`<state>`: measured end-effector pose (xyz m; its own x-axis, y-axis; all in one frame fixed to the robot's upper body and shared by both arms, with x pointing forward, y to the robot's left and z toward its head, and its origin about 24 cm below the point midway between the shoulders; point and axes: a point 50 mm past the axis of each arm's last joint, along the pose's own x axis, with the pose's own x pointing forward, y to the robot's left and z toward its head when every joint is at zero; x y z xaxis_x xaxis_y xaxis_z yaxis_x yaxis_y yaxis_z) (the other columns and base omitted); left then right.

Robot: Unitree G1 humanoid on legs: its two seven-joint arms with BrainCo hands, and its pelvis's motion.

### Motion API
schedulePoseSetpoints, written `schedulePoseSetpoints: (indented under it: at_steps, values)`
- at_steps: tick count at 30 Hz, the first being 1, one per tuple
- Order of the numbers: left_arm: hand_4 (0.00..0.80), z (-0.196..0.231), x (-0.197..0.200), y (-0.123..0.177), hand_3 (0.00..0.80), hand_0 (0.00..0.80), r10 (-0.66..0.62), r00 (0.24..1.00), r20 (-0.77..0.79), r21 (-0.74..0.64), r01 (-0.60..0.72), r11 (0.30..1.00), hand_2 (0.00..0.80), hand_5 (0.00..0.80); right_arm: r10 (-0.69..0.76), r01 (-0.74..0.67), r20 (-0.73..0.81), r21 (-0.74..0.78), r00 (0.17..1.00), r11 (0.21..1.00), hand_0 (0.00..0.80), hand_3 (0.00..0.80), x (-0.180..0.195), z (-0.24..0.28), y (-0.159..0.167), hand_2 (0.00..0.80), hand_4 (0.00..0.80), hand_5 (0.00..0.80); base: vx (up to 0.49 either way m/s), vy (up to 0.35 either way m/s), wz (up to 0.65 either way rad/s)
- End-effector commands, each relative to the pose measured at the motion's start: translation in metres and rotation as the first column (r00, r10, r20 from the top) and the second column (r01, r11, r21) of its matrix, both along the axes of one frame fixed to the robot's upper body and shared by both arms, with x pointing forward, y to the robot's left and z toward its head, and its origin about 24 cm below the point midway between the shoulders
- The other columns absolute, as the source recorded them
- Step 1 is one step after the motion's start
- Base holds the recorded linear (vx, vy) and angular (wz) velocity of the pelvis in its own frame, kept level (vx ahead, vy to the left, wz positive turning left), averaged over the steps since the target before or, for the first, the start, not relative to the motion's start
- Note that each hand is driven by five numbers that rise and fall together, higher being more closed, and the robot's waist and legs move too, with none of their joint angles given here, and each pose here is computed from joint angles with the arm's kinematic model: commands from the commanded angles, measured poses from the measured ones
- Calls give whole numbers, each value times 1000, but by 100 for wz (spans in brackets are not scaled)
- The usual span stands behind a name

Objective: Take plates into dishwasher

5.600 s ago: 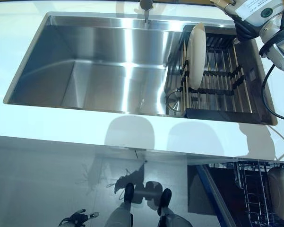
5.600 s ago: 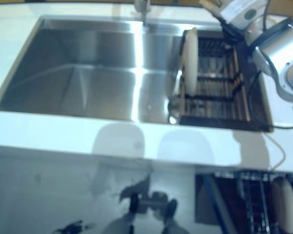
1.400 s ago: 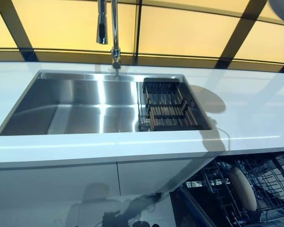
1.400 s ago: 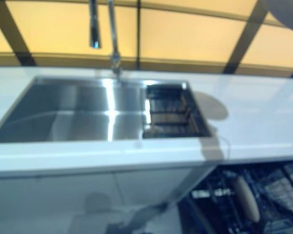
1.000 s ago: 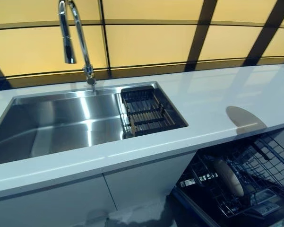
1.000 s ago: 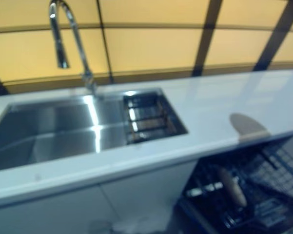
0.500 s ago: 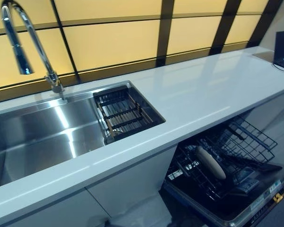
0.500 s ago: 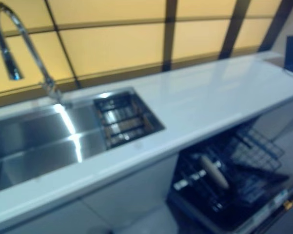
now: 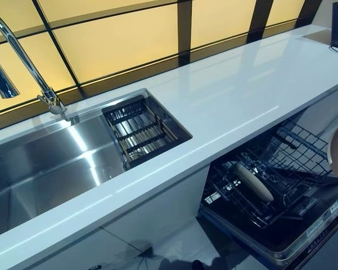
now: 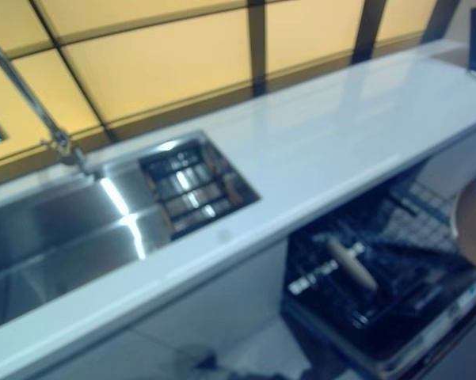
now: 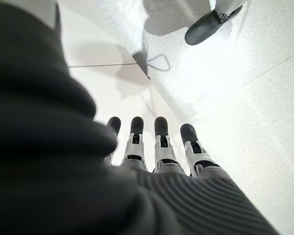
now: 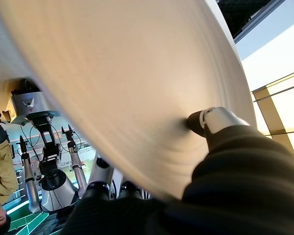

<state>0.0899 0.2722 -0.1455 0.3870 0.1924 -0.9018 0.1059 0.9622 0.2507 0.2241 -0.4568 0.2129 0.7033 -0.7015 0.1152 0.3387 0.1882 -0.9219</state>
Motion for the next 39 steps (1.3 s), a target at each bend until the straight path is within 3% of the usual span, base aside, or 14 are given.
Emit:
schedulePoseSetpoints:
  at_steps: [1, 7, 12, 17, 25, 39]
  values:
    - [0, 4, 2, 15, 0, 0, -32, 999, -17, 50, 33, 998, 0, 0, 21, -16, 161, -37, 987, 999, 800, 800, 7, 19, 7, 800, 800, 800, 0, 0, 0]
    - [0, 3, 3, 11, 0, 0, -43, 999, -11, 39, 43, 998, 0, 0, 59, -34, 188, -133, 980, 991, 800, 800, 13, 25, 16, 800, 800, 800, -5, -1, 0]
    - [0, 1, 5, 4, 0, 0, -49, 999, 1, 24, 49, 999, 0, 0, 120, -52, 190, -330, 974, 943, 800, 800, 19, 36, 33, 800, 800, 800, -22, -4, 0]
    - [0, -1, 8, -4, 0, 0, -60, 998, 6, 6, 59, 998, 0, 0, 79, 26, 231, -422, 970, 906, 800, 800, 20, 27, 42, 800, 800, 800, 0, 0, 0]
    - [0, -4, 8, -15, 0, 0, -90, 996, 7, -17, 90, 996, 0, 0, 38, 77, 265, -412, 963, 908, 800, 800, 25, -9, 55, 800, 800, 800, 0, 0, 0]
    - [0, -4, 8, -21, 0, 0, -132, 991, 3, -40, 132, 990, 0, 0, 49, -5, 80, -473, 996, 881, 800, 800, 48, -39, 73, 800, 800, 800, 2, 4, 2]
